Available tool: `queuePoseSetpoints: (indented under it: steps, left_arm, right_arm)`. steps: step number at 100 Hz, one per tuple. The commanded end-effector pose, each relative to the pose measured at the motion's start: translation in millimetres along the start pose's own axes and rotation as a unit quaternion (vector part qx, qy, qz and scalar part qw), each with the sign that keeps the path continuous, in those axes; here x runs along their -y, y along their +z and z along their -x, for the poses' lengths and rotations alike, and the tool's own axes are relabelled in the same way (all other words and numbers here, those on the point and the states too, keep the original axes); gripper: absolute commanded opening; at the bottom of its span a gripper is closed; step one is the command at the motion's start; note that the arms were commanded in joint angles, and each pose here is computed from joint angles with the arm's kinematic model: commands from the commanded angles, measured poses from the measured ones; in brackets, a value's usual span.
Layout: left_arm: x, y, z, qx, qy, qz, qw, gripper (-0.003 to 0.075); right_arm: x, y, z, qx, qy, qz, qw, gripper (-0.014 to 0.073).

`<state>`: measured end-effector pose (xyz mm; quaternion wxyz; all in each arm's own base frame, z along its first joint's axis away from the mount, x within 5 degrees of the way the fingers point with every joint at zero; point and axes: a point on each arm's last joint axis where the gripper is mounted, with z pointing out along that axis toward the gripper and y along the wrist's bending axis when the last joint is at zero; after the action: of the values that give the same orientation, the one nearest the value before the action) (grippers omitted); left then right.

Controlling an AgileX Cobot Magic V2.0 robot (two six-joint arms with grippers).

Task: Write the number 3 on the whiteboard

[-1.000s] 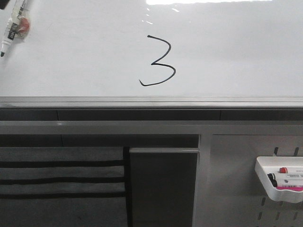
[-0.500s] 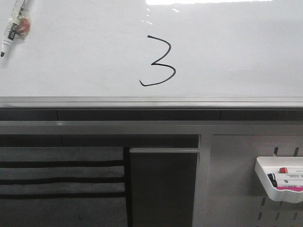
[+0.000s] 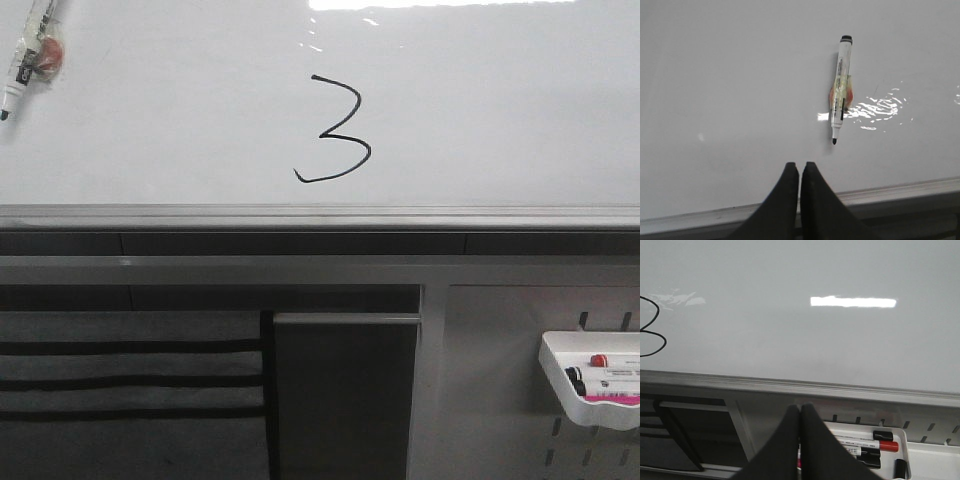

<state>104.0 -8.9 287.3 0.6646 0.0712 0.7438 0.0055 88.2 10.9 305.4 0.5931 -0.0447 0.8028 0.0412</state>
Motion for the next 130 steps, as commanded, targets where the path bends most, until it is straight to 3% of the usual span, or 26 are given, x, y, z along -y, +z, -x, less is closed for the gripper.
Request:
queuePoseSetpoints:
  steps: [1, 33, 54, 72, 92, 130]
  left_arm:
    - [-3, 0, 10, 0.043, -0.013, 0.013, 0.999, -0.002]
    - [0, -4, -7, 0.033, -0.012, 0.006, 0.999, -0.002]
    - [3, -41, -30, 0.122, -0.016, 0.015, 0.992, -0.002]
    - [3, -49, -57, 0.195, -0.024, 0.033, 0.98, -0.002]
    - [2, -45, -70, 0.182, -0.107, 0.034, 0.977, -0.002]
    - [2, -45, -71, 0.179, -0.125, 0.028, 0.976, -0.002]
  right_arm:
    - [2, -3, 14, 0.049, -0.004, -0.009, 0.999, -0.0068]
    - [2, -3, 14, 0.049, -0.004, -0.009, 0.999, -0.0068]
    - [2, -3, 14, 0.049, -0.004, -0.009, 0.999, -0.0068]
    - [2, -3, 14, 0.049, -0.004, -0.009, 0.999, -0.0068]
    - [2, -2, 14, 0.047, -0.004, -0.009, 0.999, -0.0068]
    - [2, -2, 14, 0.047, -0.004, -0.009, 0.999, -0.0068]
